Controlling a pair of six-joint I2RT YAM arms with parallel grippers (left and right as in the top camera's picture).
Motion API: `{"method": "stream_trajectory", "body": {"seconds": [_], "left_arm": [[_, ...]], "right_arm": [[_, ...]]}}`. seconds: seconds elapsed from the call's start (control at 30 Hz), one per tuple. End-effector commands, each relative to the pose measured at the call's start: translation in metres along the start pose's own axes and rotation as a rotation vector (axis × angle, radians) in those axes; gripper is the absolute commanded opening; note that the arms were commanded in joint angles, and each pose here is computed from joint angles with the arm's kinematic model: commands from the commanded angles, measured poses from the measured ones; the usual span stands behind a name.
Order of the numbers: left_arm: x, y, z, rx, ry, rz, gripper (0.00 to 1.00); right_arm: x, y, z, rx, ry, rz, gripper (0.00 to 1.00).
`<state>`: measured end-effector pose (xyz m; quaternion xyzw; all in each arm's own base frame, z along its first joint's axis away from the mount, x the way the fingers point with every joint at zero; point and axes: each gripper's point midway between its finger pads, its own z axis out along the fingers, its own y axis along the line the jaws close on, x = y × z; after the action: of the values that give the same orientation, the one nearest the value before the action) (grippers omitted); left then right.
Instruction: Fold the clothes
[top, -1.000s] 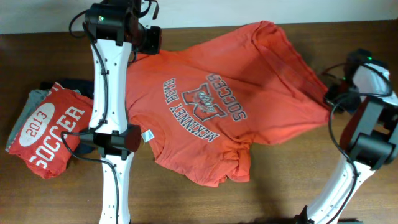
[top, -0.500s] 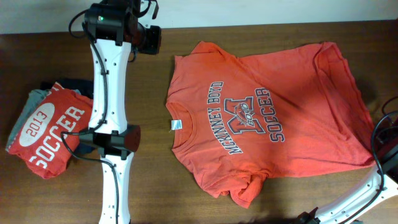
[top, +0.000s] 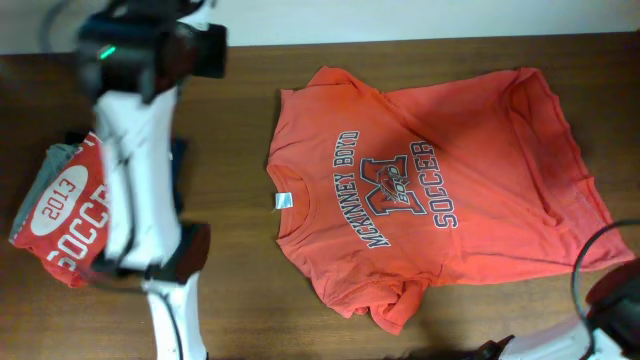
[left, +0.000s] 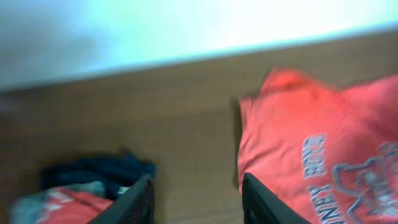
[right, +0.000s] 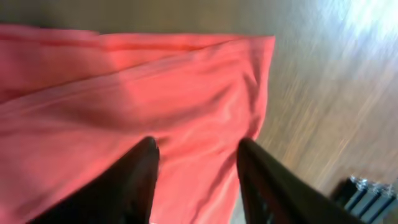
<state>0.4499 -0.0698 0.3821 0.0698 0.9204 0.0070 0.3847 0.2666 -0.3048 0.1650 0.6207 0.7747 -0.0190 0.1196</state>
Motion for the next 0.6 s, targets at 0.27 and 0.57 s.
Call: {"method": "stream_trajectory", "body": {"seconds": [0.27,0.57], "left_arm": [[0.035,0.015,-0.105,-0.024,-0.020,-0.139,0.46],[0.134,0.006,-0.019,-0.061,0.438,-0.125,0.46]], "right_arm": [[0.070,0.179,-0.072,-0.699,-0.099,-0.814,0.66],[0.082,0.258,0.028,-0.515,-0.222,-1.008,0.82]]}}
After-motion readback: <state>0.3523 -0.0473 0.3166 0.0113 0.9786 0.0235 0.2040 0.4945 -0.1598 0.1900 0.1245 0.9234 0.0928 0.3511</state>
